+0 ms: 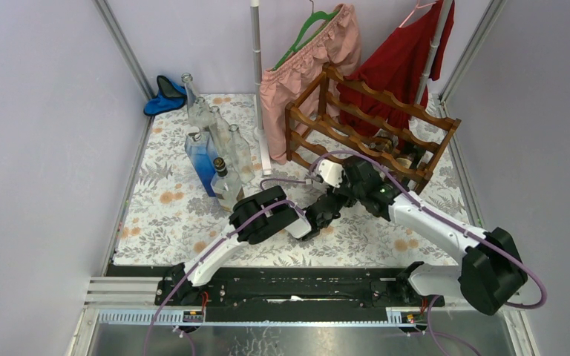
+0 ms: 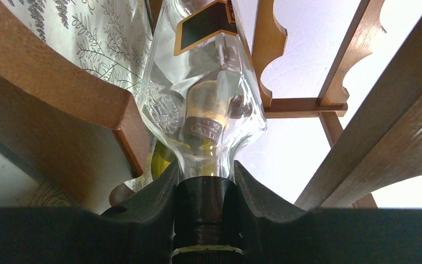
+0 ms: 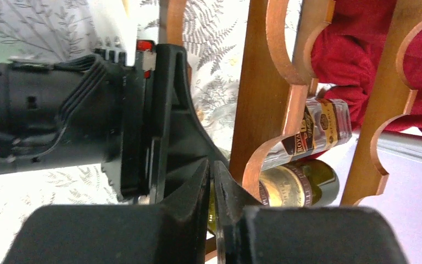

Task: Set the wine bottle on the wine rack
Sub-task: Place the wine bottle in the wine rack.

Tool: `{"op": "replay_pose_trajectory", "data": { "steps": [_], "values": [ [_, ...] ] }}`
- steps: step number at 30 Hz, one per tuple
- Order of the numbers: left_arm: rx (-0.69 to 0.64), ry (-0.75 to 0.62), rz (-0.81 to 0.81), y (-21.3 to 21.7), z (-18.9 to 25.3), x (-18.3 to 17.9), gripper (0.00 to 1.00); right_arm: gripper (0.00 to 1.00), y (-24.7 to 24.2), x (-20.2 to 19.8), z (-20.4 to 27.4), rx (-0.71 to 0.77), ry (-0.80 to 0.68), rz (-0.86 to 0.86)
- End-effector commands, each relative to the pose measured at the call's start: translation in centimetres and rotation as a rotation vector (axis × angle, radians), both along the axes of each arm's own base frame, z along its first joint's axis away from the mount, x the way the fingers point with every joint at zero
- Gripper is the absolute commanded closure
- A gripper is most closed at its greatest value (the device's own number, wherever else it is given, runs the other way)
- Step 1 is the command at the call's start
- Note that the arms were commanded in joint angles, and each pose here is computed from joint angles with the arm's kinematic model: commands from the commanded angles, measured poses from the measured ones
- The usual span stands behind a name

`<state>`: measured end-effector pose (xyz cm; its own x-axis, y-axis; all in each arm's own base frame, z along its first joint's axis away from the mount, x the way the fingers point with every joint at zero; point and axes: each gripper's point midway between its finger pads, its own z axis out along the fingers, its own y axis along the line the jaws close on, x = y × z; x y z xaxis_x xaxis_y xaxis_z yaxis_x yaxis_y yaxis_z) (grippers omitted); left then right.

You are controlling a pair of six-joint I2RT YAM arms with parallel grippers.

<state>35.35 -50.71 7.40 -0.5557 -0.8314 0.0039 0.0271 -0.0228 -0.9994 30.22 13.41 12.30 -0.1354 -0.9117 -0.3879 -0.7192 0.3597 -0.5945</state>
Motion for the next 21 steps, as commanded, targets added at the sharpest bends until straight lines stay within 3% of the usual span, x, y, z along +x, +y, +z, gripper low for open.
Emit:
{"op": "replay_pose_trajectory", "data": {
  "steps": [1, 12, 21],
  "values": [
    [-0.168, -0.091, -0.009, 0.3, 5.1, 0.0, 0.71, 0.88, -0.1, 2.3, 0.9, -0.044, -0.130, -0.036],
    [-0.174, -0.082, -0.011, 0.8, 4.8, -0.3, 0.68, 0.89, -1.3, 2.8, -2.2, -0.197, -0.150, -0.051],
    [-0.181, -0.076, -0.017, 1.1, 4.7, -0.6, 0.68, 0.89, -1.5, 3.4, -2.7, -0.231, -0.165, -0.065]
  ]
}}
